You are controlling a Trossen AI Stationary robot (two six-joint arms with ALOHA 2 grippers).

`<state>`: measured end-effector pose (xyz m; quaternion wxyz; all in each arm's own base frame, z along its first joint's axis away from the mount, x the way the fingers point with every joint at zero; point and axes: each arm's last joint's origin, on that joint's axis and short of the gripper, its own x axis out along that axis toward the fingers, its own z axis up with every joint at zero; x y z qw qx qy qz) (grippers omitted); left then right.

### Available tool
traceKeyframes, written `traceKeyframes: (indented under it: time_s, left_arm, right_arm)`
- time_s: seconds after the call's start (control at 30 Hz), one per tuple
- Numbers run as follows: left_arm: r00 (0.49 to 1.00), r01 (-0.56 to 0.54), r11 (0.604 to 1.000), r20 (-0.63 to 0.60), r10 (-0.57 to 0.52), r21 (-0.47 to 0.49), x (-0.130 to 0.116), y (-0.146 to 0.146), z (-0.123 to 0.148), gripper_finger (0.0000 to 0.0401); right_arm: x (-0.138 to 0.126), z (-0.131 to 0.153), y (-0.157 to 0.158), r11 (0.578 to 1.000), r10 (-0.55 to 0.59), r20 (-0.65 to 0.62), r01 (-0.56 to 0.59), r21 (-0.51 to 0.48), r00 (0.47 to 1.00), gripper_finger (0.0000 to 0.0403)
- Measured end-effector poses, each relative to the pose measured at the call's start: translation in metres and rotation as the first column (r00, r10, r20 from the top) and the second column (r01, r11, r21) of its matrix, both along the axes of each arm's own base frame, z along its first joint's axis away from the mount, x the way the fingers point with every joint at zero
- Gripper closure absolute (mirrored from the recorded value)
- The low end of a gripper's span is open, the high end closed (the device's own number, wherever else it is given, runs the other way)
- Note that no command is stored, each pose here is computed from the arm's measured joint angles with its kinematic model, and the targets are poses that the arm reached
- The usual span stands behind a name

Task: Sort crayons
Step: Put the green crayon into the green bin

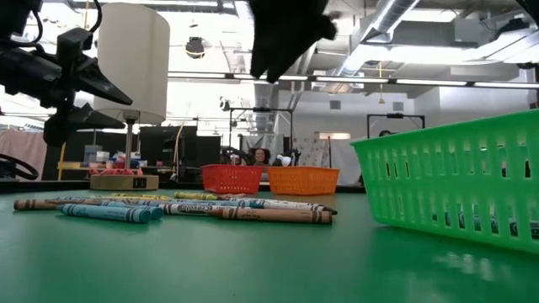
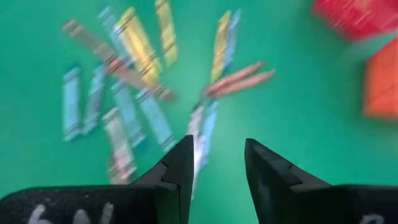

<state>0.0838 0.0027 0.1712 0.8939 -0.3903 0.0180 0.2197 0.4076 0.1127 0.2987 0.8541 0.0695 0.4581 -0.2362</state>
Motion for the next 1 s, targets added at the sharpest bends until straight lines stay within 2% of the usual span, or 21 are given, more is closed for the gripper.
traceKeyframes:
  time_s: [0.13,0.23,0.4,0.6,0.77,1.0]
  left_arm:
    - [0.997,0.070,0.998,-0.013,-0.070,-0.005,0.000,-0.002,-0.001,0.0186]
    - [0.994,0.108,0.994,-0.027,-0.108,-0.011,0.001,-0.003,-0.002,0.0186]
    - [0.994,0.108,0.994,-0.028,-0.108,-0.007,0.001,-0.003,-0.002,0.0186]
    - [0.988,0.150,0.989,-0.032,-0.151,-0.012,0.001,-0.004,-0.002,0.0186]
    - [0.990,0.140,0.990,-0.033,-0.140,-0.010,0.001,-0.004,-0.002,0.0186]
    - [0.991,0.130,0.991,-0.021,-0.131,-0.040,0.001,-0.004,-0.002,0.0186]
  right_arm:
    - [0.013,0.004,-0.013,0.998,0.059,0.061,-0.058,-0.032,0.996,0.0266]
    - [0.023,0.008,-0.027,0.996,0.088,0.120,-0.091,0.021,0.989,0.0266]
    - [0.030,0.008,-0.048,0.995,0.030,0.155,-0.044,0.086,0.987,0.0266]
    - [0.026,-0.024,-0.045,0.991,-0.056,0.101,0.043,0.124,0.993,0.0266]
    - [0.021,-0.061,-0.050,0.980,-0.135,0.054,0.125,0.156,0.989,0.0266]
    - [0.017,-0.097,-0.050,0.959,-0.069,0.017,0.061,0.278,0.997,0.0266]
